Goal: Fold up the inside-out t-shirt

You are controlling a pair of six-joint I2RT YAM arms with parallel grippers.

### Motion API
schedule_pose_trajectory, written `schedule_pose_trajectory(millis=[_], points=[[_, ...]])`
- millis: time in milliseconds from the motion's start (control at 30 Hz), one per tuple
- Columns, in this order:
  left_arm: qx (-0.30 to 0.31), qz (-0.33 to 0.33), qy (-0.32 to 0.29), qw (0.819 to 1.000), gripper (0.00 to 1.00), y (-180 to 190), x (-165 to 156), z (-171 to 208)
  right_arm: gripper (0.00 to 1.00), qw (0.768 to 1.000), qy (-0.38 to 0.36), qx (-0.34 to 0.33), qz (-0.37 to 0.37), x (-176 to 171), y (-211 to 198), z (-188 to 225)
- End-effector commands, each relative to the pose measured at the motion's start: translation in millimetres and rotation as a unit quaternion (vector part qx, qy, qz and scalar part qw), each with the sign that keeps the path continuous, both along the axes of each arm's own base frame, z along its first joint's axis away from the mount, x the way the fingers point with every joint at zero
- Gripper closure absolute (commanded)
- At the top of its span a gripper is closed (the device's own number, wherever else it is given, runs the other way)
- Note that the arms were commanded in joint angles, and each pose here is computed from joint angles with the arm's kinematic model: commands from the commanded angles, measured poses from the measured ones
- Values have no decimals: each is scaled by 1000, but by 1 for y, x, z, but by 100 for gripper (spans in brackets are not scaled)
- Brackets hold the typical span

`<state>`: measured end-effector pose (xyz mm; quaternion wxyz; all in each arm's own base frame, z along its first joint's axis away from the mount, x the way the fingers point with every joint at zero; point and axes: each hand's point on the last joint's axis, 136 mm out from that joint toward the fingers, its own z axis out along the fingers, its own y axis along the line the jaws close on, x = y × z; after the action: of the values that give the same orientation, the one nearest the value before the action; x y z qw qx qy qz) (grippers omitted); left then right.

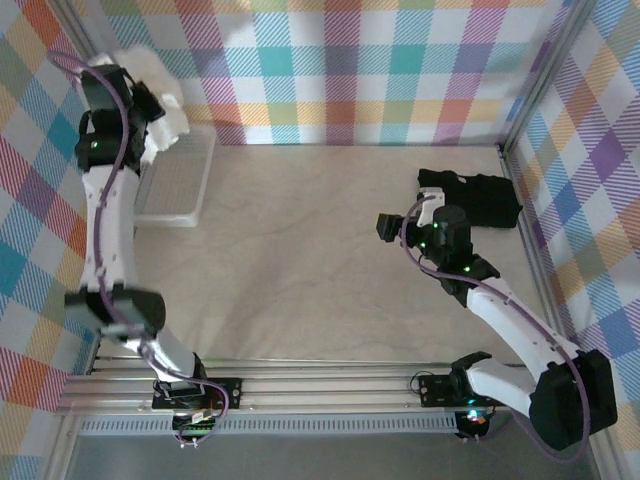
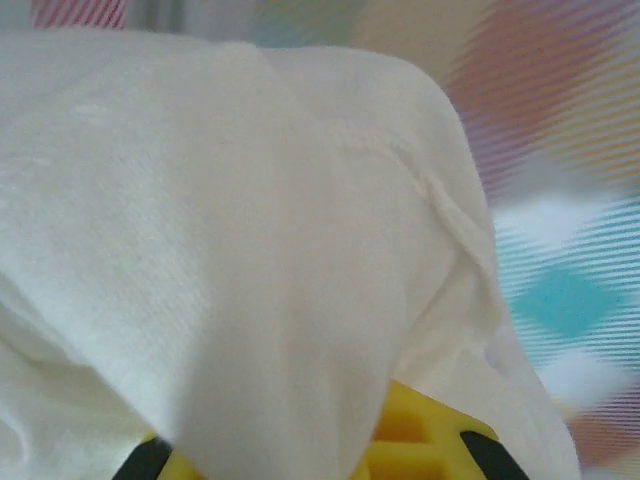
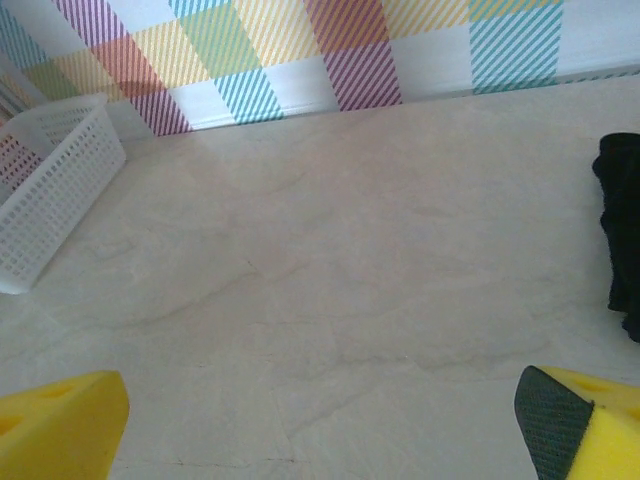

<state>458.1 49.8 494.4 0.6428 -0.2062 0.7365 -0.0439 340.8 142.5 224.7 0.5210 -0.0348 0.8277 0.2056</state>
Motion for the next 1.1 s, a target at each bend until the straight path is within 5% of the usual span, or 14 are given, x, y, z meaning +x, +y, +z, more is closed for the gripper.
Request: schedule_pose_trajectory(millis=[0, 200, 633, 733, 900, 1067], points=[[20, -72, -49, 996, 100, -63, -31, 31, 0, 999, 0, -44, -14, 0, -12, 19], [8, -170, -72, 983, 100, -148, -74, 22, 0, 997, 21, -67, -13, -4, -15, 46], [-40, -329, 87, 940, 100, -318, -85, -178, 0, 991, 72, -107, -28, -19, -31, 31], [-65, -358, 119, 924, 90, -343, -85, -208, 0, 991, 80, -107, -25, -20, -30, 25], [-20, -308, 149, 940, 68, -327, -40, -230, 0, 989, 113, -93, -5, -16, -17, 2], [-73, -238, 197, 948, 49, -254, 6, -261, 5, 979, 196, -25, 56, -18, 20, -58]])
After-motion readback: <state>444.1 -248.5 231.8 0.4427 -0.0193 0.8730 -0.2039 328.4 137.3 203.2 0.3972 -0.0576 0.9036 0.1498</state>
